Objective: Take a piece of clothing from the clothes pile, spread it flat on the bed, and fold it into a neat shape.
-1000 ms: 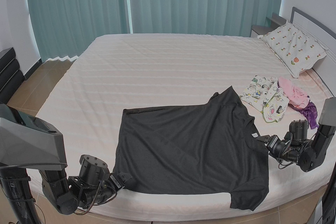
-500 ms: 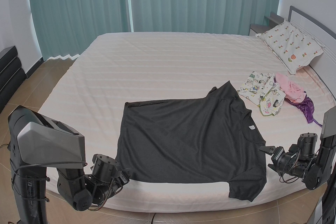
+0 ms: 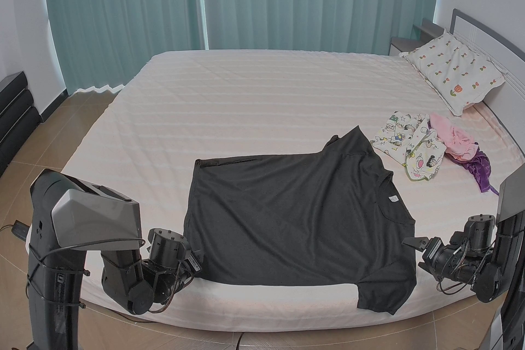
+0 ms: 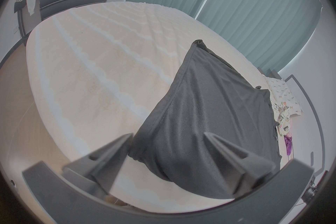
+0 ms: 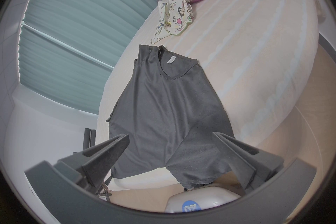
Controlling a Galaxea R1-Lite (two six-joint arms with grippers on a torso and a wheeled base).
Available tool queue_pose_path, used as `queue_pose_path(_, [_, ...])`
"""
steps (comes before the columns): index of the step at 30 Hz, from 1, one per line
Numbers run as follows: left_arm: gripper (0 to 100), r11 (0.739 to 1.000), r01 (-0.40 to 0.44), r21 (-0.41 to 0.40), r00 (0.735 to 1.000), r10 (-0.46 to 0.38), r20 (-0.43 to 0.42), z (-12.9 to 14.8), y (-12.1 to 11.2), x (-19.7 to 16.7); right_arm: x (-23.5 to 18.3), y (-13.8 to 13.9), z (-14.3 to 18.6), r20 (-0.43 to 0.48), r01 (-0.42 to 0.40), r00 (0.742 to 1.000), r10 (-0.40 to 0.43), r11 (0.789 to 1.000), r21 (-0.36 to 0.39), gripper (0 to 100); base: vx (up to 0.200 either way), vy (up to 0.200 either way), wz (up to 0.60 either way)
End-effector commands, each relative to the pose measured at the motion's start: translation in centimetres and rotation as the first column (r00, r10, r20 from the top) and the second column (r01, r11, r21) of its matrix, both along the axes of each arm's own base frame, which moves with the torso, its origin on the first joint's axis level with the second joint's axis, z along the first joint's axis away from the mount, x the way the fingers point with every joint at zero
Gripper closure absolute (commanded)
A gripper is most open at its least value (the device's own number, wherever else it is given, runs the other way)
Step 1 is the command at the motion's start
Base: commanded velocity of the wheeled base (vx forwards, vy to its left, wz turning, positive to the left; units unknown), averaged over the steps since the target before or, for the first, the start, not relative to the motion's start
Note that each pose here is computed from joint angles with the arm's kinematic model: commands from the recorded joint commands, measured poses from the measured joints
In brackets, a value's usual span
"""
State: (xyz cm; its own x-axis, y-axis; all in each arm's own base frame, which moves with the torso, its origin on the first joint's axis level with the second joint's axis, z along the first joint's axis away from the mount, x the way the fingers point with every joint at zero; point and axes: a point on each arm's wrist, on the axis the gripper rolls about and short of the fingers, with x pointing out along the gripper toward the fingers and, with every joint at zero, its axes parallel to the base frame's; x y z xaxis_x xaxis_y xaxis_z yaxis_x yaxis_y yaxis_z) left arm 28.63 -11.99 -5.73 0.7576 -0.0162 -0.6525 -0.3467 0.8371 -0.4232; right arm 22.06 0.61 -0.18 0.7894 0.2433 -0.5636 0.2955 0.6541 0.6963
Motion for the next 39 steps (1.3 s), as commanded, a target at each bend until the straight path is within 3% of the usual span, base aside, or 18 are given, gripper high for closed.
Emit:
queue_pose_path(1, [100,1.000,-0.004,-0.004,1.000,0.004,0.009,-0.6,0.0,0.3,-0.4,-0.2,-0.7,-0.037,-0.010,0.999,0.009,1.000,-0.024,0,0.000,0.000,0.00])
queue_pose_path(5, [100,1.000,-0.022,-0.018,0.998,0.023,0.052,-0.1,0.2,0.4,-0.4,-0.1,-1.3,-0.047,-0.052,0.998,0.049,0.996,-0.072,0,0.000,0.000,0.00])
queue_pose_path(7, [100,0.997,-0.064,-0.032,0.994,0.067,0.082,0.2,0.7,0.5,0.0,-0.3,-1.9,-0.038,-0.121,0.993,0.116,0.978,-0.169,0,0.000,0.000,0.00])
queue_pose_path(11, [100,0.992,-0.097,-0.074,0.990,0.104,0.093,0.4,0.9,0.5,1.0,-0.5,-2.7,-0.028,-0.177,0.984,0.175,0.952,-0.249,0,0.000,0.000,0.00])
queue_pose_path(13, [100,0.991,-0.103,-0.081,0.990,0.110,0.092,0.4,0.9,0.5,1.3,-0.5,-3.0,-0.030,-0.182,0.983,0.181,0.949,-0.258,0,0.000,0.000,0.00])
queue_pose_path(18, [100,0.970,-0.148,-0.194,0.973,0.179,0.149,1.7,1.1,0.7,3.8,-1.8,-5.2,-0.076,-0.140,0.989,0.124,0.957,-0.255,0,0.000,0.000,0.00])
queue_pose_path(22, [100,0.966,-0.154,-0.208,0.968,0.190,0.165,1.9,1.4,0.7,5.1,-2.7,-5.9,-0.135,-0.126,0.986,0.095,0.962,-0.242,0,0.000,0.000,0.00])
queue_pose_path(34, [100,0.964,-0.167,-0.205,0.966,0.202,0.160,1.7,1.7,0.8,7.5,-2.9,-5.9,-0.111,-0.119,0.989,0.094,0.962,-0.246,0,0.000,0.000,0.00])
queue_pose_path(35, [100,0.964,-0.167,-0.205,0.966,0.202,0.160,1.7,1.7,0.8,7.9,-2.9,-5.8,-0.110,-0.118,0.990,0.094,0.962,-0.246,100,0.000,0.000,0.00])
queue_pose_path(39, [100,0.964,-0.169,-0.203,0.966,0.203,0.159,1.6,1.8,0.8,9.0,-3.2,-5.7,-0.108,-0.109,0.991,0.085,0.962,-0.250,100,0.000,0.000,0.00])
